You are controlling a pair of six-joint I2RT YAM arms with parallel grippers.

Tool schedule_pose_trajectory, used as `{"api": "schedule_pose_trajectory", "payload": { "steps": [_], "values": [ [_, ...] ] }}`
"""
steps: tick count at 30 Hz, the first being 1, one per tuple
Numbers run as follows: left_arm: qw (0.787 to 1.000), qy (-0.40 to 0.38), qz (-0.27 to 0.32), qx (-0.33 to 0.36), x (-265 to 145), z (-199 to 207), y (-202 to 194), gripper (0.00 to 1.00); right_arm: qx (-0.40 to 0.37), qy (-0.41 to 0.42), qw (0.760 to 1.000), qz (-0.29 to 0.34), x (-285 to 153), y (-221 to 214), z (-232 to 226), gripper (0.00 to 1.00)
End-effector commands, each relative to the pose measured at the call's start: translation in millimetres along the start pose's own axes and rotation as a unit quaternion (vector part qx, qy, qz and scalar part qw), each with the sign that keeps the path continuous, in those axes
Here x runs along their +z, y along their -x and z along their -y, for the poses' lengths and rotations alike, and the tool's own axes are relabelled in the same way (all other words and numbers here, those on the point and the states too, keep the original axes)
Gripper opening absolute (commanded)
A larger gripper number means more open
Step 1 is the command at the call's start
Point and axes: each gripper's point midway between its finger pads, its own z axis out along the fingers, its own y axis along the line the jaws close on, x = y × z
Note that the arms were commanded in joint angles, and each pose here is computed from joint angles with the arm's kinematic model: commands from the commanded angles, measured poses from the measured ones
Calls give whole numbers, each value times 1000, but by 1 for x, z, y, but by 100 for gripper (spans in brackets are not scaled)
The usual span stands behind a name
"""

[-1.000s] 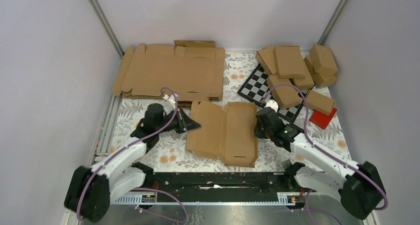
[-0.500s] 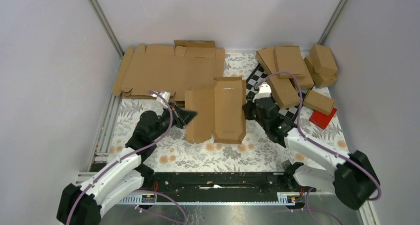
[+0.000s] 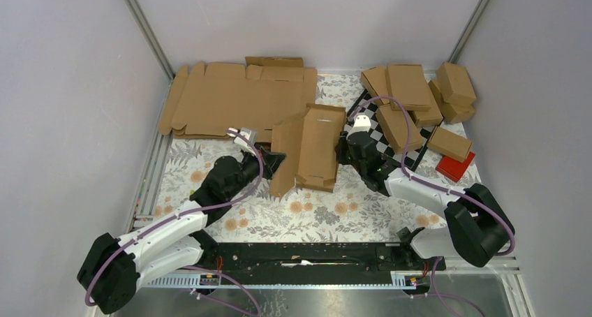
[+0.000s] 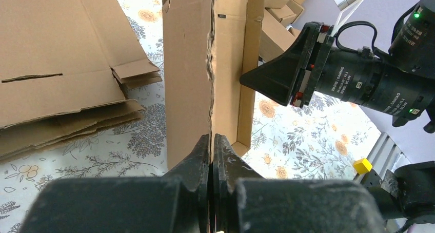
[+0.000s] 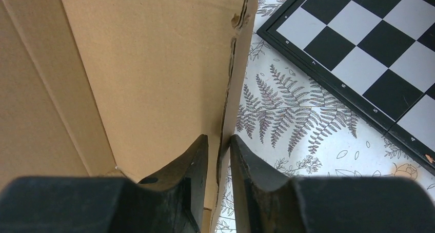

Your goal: Fold the paper box

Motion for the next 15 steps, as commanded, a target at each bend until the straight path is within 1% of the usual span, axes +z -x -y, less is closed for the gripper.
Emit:
{"api": "schedule_pose_trajectory", "payload": {
  "steps": [1,5,8,9,10,11,12,13,15],
  "values": [
    [995,-45,90,25,0,37,54,0,18,29,999,17,-2,12,-16,32],
    [995,-39,82,44,1,40,45,0,24,32,999,7,-6,2,-13,43],
    [996,-28,66,53,1,40,40,0,23,28,999,3,-12,-3,-8,49],
    [996,-24,64,57,0,41,40,0,21,24,999,1,-15,-6,-5,53],
    [996,-21,63,66,-2,41,39,0,19,23,1000,-1,-18,-8,-2,62],
    [995,-22,64,73,-4,42,38,0,19,24,1000,-2,-21,-10,-1,77],
    [994,-20,66,79,-6,42,37,0,17,27,999,-7,-24,-15,0,87],
    [994,-18,70,86,-9,41,36,0,13,33,999,-12,-27,-18,-1,94],
    [992,-17,75,96,-14,38,31,0,11,44,999,-27,-32,-25,-3,98]
  ]
}}
